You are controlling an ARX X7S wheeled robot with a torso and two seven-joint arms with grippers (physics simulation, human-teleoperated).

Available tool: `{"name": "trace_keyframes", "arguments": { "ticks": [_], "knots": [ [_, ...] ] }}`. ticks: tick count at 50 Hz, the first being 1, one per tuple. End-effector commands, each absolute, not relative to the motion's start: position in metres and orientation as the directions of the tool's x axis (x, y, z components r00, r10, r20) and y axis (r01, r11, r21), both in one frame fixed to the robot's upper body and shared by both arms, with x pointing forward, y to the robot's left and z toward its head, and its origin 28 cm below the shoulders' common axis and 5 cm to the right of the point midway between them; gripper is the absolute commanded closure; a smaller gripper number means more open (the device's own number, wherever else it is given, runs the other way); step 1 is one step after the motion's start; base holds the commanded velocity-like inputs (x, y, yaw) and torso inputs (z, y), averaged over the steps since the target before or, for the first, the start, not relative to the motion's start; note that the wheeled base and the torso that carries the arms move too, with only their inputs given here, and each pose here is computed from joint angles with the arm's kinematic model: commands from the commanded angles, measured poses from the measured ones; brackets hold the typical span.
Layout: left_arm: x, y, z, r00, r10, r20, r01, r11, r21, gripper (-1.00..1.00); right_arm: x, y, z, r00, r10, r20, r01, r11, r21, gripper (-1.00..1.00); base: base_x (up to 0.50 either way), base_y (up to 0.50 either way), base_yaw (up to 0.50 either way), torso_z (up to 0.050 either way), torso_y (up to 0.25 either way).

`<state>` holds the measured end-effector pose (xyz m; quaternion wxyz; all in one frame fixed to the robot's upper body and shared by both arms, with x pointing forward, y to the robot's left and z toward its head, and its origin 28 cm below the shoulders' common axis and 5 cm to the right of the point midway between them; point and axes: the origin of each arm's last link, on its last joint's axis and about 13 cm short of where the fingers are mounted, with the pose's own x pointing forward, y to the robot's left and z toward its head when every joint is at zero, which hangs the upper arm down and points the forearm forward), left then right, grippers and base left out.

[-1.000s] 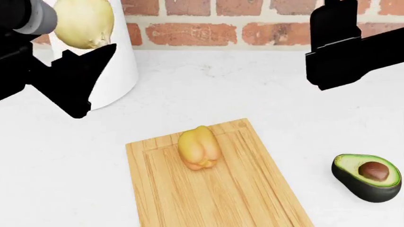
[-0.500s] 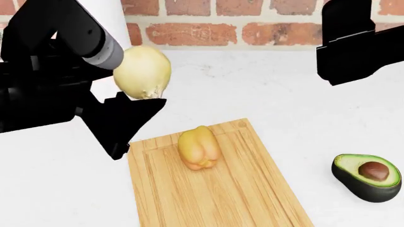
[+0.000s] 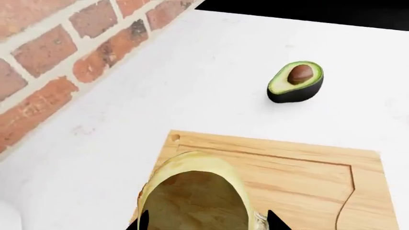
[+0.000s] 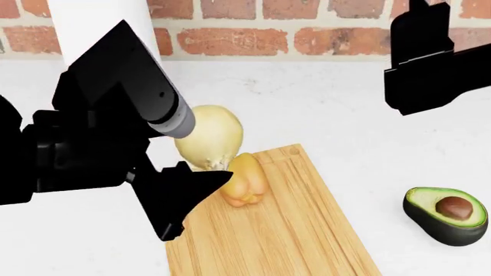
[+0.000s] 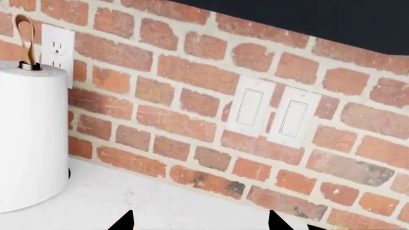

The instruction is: Place the avocado, onion, tomato and bell pepper on the cutting board.

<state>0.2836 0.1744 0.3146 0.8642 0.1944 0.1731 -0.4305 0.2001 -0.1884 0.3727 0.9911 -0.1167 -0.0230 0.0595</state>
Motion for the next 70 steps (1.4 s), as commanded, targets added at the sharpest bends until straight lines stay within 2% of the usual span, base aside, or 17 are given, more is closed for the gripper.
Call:
{"name": "trace_keyframes", "arguments": {
  "ticks": [1, 21, 37, 70],
  "knots": [
    [0.279, 0.162, 0.316, 0.518, -0.715, -0.47, 0.848, 0.499, 0.176, 1.0, 0.2, -0.188, 0.37, 0.992, 0.126, 0.027, -0.117, 0.966, -0.232, -1.0, 0.0, 0.0, 0.0, 0.0, 0.0],
    [0.276, 0.121, 0.323, 0.414, -0.785, -0.461, 0.91, 0.375, 0.178, 1.0, 0.197, -0.191, 0.368, 0.993, 0.114, 0.026, -0.105, 0.968, -0.227, -1.0, 0.0, 0.0, 0.0, 0.0, 0.0],
    [0.291, 0.098, 0.316, 0.355, -0.789, -0.502, 0.932, 0.339, 0.127, 1.0, 0.198, -0.191, 0.369, 0.993, 0.113, 0.028, -0.104, 0.968, -0.23, -1.0, 0.0, 0.0, 0.0, 0.0, 0.001],
    [0.293, 0.089, 0.294, 0.306, -0.723, -0.619, 0.948, 0.294, 0.124, 1.0, 0.196, -0.192, 0.363, 0.994, 0.105, 0.025, -0.097, 0.97, -0.223, -1.0, 0.0, 0.0, 0.0, 0.0, 0.0]
  ]
}}
